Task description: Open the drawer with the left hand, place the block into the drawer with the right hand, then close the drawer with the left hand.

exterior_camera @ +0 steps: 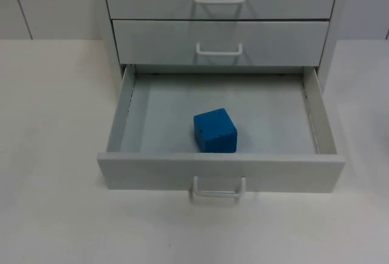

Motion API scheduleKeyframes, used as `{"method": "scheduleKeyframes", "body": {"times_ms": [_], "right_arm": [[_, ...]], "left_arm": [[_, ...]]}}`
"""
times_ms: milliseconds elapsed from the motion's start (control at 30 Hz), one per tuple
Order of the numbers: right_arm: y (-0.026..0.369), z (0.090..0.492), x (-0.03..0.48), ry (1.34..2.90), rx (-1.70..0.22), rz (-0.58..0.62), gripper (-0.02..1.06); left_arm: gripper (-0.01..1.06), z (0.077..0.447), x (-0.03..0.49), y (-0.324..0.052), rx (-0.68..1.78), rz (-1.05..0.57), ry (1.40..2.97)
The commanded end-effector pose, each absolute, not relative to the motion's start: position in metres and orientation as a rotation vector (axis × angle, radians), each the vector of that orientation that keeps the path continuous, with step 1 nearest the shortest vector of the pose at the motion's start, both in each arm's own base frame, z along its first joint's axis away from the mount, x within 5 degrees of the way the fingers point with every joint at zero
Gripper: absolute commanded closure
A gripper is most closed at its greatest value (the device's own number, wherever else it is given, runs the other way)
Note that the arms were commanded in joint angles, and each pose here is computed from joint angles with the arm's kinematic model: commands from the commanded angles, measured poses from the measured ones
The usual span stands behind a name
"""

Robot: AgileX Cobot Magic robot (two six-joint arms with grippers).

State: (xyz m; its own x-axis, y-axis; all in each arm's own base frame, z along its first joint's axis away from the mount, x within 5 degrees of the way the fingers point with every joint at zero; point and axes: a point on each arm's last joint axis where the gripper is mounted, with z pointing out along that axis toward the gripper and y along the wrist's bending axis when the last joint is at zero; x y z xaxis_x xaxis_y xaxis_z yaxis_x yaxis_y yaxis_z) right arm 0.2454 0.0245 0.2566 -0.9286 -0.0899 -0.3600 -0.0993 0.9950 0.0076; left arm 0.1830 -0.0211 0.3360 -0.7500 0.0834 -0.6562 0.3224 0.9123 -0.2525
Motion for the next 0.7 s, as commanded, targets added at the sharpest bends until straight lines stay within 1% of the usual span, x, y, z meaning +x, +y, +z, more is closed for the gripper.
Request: {"method": "scheduleKeyframes", "body": {"times_ms": [0, 33, 100, 133, 200, 267, 300, 367, 467, 500, 633, 667], "right_arm": [[0.022, 0.258, 0.242, 2.779, -0.150, 0.018, 0.20], [0.022, 0.258, 0.242, 2.779, -0.150, 0.018, 0.20], [0.021, 0.258, 0.243, 2.776, -0.146, 0.017, 0.20], [0.021, 0.258, 0.243, 2.776, -0.146, 0.017, 0.20], [0.013, 0.258, 0.243, 2.777, -0.103, 0.009, 0.20], [0.002, 0.258, 0.244, 2.776, -0.037, -0.003, 0.20], [0.002, 0.258, 0.244, 2.776, -0.037, -0.003, 0.20], [-0.008, 0.258, 0.244, 2.771, 0.024, -0.006, 0.20], [-0.009, 0.259, 0.245, 2.758, 0.022, -0.010, 0.20], [-0.009, 0.259, 0.245, 2.758, 0.022, -0.010, 0.20], [-0.009, 0.259, 0.247, 2.740, 0.009, -0.010, 0.20], [-0.009, 0.259, 0.247, 2.736, 0.009, -0.010, 0.20]], "left_arm": [[0.39, 0.332, 0.189, -0.029, 0.329, -0.519, 2.398], [0.57, 0.325, 0.197, -0.039, 0.421, -0.534, 2.407], [0.80, 0.317, 0.204, -0.057, 0.556, -0.554, 2.401], [0.80, 0.317, 0.204, -0.057, 0.556, -0.554, 2.401], [0.95, 0.307, 0.212, -0.076, 0.662, -0.571, 2.397], [1.05, 0.295, 0.218, -0.094, 0.756, -0.571, 2.407], [1.05, 0.295, 0.218, -0.094, 0.756, -0.571, 2.407], [1.05, 0.281, 0.222, -0.112, 0.889, -0.526, 2.415], [1.05, 0.256, 0.227, -0.137, 1.101, -0.407, 2.404], [1.05, 0.256, 0.227, -0.137, 1.101, -0.407, 2.404], [1.05, 0.227, 0.228, -0.169, 1.335, -0.301, 2.339], [1.05, 0.219, 0.227, -0.177, 1.425, -0.259, 2.308]]}}
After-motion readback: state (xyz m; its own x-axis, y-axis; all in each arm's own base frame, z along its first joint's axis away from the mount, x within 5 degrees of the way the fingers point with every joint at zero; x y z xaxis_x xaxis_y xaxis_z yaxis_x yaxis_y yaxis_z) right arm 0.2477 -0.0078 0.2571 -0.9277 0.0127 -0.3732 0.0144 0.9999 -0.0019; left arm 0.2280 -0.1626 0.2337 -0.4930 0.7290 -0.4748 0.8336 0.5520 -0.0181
